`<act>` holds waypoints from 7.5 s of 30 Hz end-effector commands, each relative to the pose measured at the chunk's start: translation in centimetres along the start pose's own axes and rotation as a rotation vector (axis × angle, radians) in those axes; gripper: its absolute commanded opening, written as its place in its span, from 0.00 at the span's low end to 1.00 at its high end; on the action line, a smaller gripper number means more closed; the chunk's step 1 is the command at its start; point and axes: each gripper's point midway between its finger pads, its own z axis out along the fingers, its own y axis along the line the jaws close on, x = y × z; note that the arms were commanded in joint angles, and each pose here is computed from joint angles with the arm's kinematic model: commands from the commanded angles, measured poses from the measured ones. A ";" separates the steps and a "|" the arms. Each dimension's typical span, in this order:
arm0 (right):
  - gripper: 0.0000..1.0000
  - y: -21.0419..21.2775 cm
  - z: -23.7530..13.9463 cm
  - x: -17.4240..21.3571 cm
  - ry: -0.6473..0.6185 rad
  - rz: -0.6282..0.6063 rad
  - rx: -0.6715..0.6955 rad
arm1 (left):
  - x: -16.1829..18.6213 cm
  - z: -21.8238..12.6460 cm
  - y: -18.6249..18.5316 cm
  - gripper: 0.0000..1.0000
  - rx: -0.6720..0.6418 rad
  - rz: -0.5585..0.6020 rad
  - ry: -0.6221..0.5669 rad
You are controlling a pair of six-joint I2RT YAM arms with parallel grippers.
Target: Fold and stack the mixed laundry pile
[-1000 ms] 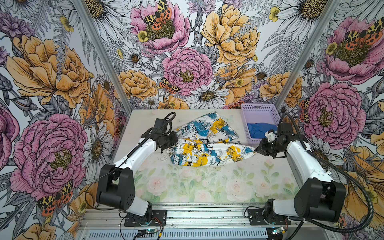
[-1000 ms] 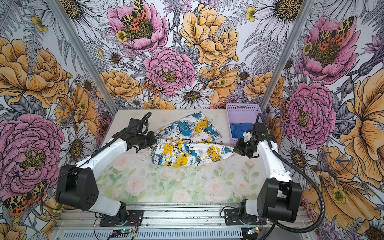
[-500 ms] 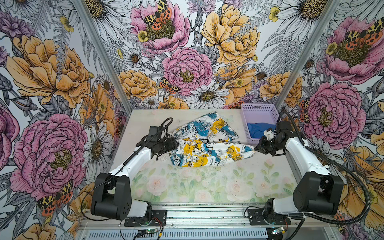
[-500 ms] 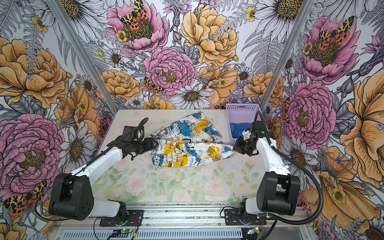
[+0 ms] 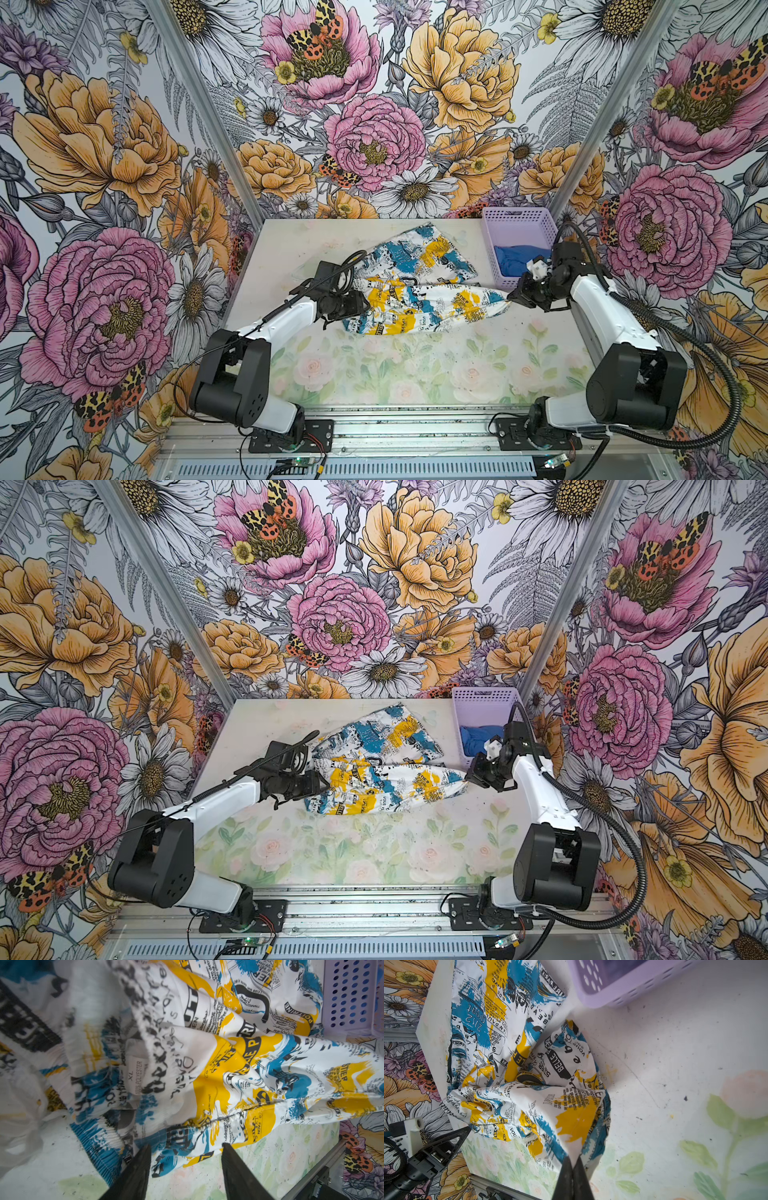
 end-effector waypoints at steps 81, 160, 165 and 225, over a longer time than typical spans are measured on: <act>0.00 9.4 -14.3 0.7 -0.261 -0.198 0.077 | 13.7 -12.3 -3.7 0.00 0.172 -0.281 -0.263; 0.00 17.1 16.3 -19.1 -0.135 -0.429 0.108 | 12.4 -5.8 6.6 0.00 -0.149 -0.489 -0.355; 0.00 15.9 18.3 -19.4 -0.125 -0.430 0.125 | 12.6 -5.5 6.9 0.00 -0.165 -0.503 -0.348; 0.00 20.2 24.1 -22.3 -0.272 -0.375 -0.085 | 9.7 -5.2 10.0 0.00 -0.228 -0.536 -0.314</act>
